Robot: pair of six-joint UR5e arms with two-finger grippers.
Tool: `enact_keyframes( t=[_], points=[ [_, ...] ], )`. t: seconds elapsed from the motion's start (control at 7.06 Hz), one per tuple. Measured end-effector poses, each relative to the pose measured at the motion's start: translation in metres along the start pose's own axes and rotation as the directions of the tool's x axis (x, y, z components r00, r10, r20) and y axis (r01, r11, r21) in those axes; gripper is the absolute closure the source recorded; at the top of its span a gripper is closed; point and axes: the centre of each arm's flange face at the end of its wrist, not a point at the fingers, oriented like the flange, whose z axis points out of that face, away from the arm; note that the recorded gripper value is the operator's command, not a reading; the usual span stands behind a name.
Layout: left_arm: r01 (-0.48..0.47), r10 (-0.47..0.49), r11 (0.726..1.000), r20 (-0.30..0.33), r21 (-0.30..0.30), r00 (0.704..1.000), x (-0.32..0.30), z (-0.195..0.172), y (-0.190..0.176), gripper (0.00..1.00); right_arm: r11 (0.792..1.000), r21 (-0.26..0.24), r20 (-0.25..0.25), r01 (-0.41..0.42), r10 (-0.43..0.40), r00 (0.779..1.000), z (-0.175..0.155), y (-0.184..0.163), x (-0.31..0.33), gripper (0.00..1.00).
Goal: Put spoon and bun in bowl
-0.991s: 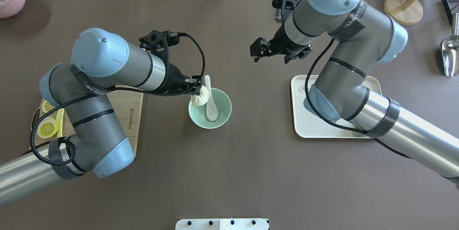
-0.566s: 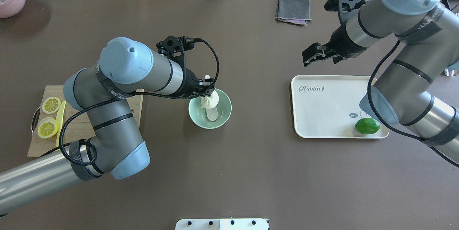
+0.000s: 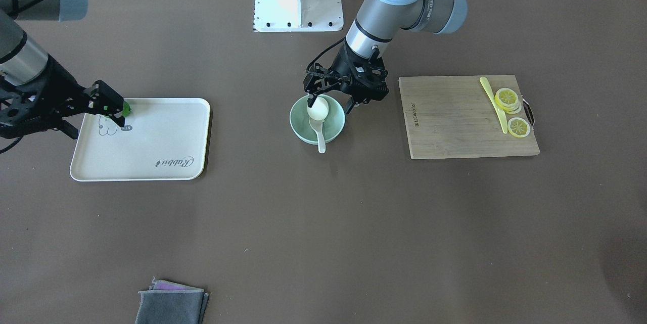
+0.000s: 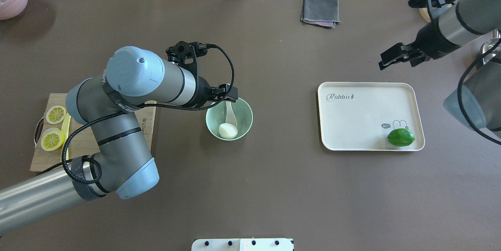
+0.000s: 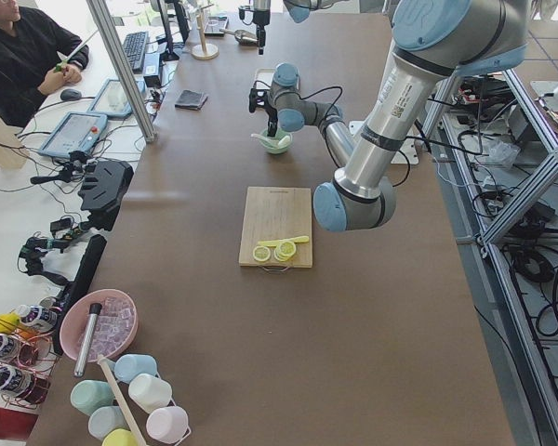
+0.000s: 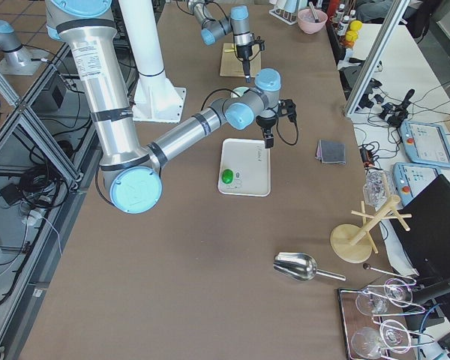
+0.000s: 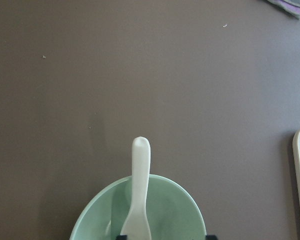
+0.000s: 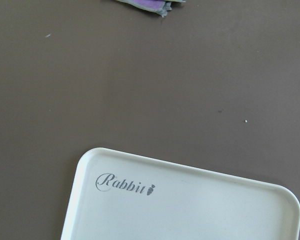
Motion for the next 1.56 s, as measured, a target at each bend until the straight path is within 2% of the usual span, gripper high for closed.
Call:
enact_keyframes(
  t=[0.14, 0.28, 0.42, 0.57, 0.71, 0.85, 0.99, 1.13, 1.42, 1.56],
  points=[
    [-0.01, 0.009, 1.0, 0.026, 0.021, 1.0, -0.022, -0.014, -0.01, 0.02, 1.0, 0.002, 0.005, 0.003, -0.003, 1.0, -0.018, 0.005, 0.045, 0.0],
    [-0.028, 0.025, 0.999, 0.086, 0.041, 0.996, -0.041, -0.036, -0.027, 0.02, 1.0, 0.006, -0.006, 0.02, -0.02, 1.0, -0.033, 0.015, 0.089, 0.0],
    [-0.049, 0.04, 0.998, 0.177, 0.049, 0.983, -0.055, -0.065, -0.045, 0.02, 0.998, 0.004, -0.024, 0.057, -0.056, 0.998, -0.043, 0.031, 0.129, 0.0],
    [-0.105, 0.087, 0.993, 0.283, 0.046, 0.955, -0.076, -0.104, -0.071, 0.02, 0.995, -0.012, -0.047, 0.102, -0.103, 0.994, -0.048, 0.054, 0.169, 0.0],
    [-0.183, 0.161, 0.983, 0.37, 0.024, 0.915, -0.108, -0.139, -0.101, 0.02, 0.993, -0.03, -0.073, 0.117, -0.118, 0.99, -0.05, 0.074, 0.204, 0.0],
    [-0.246, 0.23, 0.969, 0.422, -0.016, 0.877, -0.155, -0.175, -0.132, 0.02, 0.995, -0.052, -0.101, 0.091, -0.096, 0.99, -0.054, 0.09, 0.236, 0.0],
    [-0.281, 0.274, 0.958, 0.441, -0.052, 0.855, -0.208, -0.211, -0.156, 0.02, 0.997, -0.068, -0.127, 0.039, -0.047, 0.991, -0.064, 0.103, 0.266, 0.0],
    [-0.282, 0.28, 0.957, 0.45, -0.065, 0.848, -0.272, -0.247, -0.175, 0.02, 0.997, -0.073, -0.145, -0.021, 0.01, 0.989, -0.077, 0.113, 0.29, 0.0],
    [-0.238, 0.24, 0.969, 0.45, -0.062, 0.86, -0.383, -0.276, -0.19, 0.02, 0.99, -0.093, -0.15, -0.108, 0.093, 0.984, -0.093, 0.119, 0.303, 0.0],
    [-0.191, 0.201, 0.979, 0.469, -0.07, 0.86, -0.434, -0.285, -0.184, 0.02, 0.984, -0.111, -0.153, -0.14, 0.122, 0.981, -0.097, 0.118, 0.301, 0.0]
  ],
)
